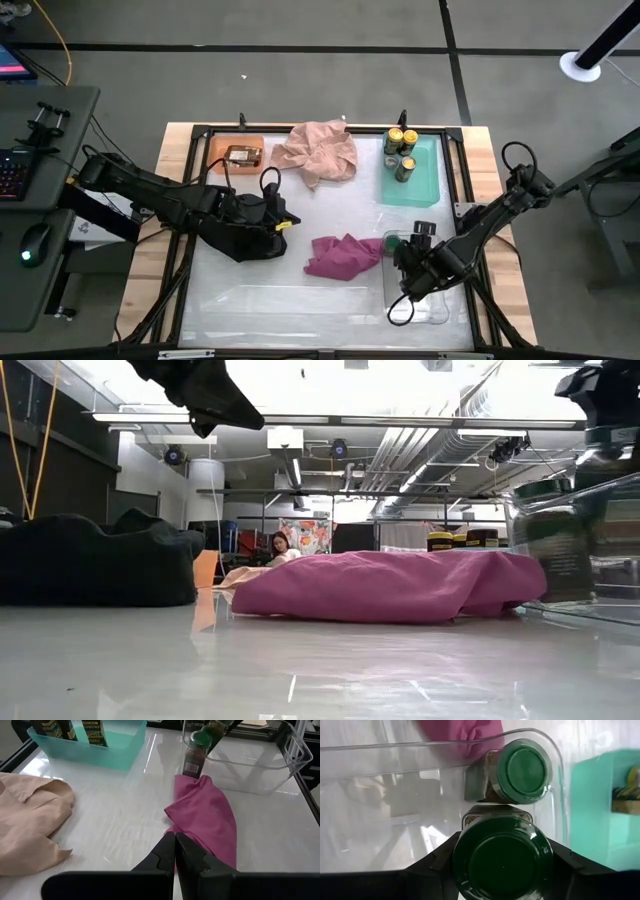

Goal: Sort spices by type
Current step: Put the green seasoning bottle into the transparent bin

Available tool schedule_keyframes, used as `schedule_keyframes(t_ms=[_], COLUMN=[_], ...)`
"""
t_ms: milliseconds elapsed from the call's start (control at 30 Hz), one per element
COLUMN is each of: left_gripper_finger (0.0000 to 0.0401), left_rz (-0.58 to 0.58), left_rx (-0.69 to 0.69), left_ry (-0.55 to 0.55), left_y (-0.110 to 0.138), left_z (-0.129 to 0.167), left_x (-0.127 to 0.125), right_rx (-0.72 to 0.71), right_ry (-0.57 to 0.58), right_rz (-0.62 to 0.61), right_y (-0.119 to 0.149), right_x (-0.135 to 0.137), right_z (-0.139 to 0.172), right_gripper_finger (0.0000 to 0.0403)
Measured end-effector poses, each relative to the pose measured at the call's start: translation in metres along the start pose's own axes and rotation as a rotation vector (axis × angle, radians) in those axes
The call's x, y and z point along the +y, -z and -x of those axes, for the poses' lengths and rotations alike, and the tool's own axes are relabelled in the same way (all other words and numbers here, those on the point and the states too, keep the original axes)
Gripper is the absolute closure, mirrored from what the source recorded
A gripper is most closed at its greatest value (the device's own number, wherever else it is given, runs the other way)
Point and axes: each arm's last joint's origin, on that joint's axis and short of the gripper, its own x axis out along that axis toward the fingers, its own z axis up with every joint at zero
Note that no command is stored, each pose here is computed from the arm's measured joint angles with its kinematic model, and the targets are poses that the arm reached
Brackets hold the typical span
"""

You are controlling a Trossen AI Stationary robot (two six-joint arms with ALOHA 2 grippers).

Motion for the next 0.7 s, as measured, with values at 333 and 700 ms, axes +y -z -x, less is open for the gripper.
schedule_keyframes(t_ms=[333, 700], left_gripper_finger=[0.0401, 0.0401], left_rz=[0.001, 0.001], left_rx=[0.0, 0.0], left_ry=[-0.001, -0.001], left_y=[0.0, 0.0], left_z=[0.0, 0.0], left_x=[0.0, 0.0], right_rx=[0.039, 0.061], right_ry=[-0.007, 0.002], right_rz=[0.066, 0.01], right_y=[0.003, 0.015], right_x=[-0.001, 0.001], right_z=[0.0, -0.029], right_gripper_finger=[0.0213, 0.0213])
